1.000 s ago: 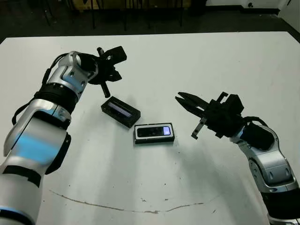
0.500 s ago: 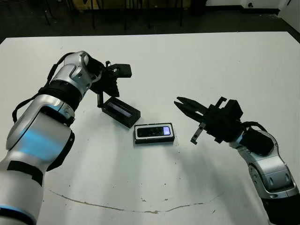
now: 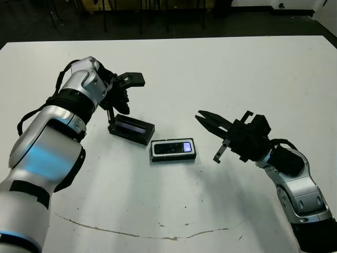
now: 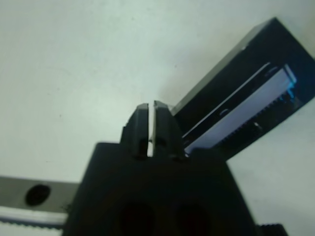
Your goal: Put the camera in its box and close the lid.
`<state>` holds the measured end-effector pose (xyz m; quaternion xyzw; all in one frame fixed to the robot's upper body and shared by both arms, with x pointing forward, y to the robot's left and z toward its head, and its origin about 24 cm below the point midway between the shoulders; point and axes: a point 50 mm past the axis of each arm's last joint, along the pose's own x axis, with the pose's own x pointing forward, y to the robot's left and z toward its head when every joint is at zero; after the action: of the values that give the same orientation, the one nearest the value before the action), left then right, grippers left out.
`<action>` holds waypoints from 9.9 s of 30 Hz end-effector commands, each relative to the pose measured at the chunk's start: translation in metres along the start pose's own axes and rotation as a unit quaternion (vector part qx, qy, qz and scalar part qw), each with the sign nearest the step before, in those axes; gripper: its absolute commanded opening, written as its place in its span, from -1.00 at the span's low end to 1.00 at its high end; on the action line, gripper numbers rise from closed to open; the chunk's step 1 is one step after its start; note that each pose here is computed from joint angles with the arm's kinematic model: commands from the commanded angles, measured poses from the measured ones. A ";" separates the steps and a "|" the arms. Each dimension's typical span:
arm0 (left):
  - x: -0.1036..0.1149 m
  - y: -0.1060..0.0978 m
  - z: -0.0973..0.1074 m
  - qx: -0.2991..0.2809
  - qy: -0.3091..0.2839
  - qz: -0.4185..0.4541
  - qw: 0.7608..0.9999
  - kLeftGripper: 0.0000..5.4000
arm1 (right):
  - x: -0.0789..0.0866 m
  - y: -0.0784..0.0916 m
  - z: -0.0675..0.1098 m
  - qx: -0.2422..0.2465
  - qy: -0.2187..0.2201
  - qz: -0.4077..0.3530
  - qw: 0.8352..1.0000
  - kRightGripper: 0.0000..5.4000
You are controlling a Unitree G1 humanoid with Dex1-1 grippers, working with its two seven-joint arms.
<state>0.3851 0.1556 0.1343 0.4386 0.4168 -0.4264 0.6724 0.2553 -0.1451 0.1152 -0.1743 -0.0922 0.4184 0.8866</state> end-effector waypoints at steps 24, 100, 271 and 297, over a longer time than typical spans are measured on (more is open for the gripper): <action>0.000 -0.066 -0.039 0.116 0.042 -0.169 0.978 -1.00 | -0.001 0.000 -0.009 0.022 0.004 -0.002 1.000 -0.99; -0.059 -0.166 -0.086 -0.181 -0.341 0.155 0.909 0.38 | -0.018 0.002 -0.016 0.035 0.009 -0.015 0.999 -1.00; 0.040 -0.098 -0.040 -0.121 -0.400 -0.197 0.887 0.02 | -0.024 -0.043 -0.021 0.136 0.055 -0.107 0.983 -1.00; 0.080 -0.112 0.009 -0.049 -0.330 -0.234 0.913 0.02 | -0.027 -0.043 -0.024 0.132 0.048 -0.103 0.985 -1.00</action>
<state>0.3164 0.1088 0.0636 0.1175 0.2278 -0.6789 0.6881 0.2775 -0.1948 0.1137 -0.0655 -0.0217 0.3254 0.9430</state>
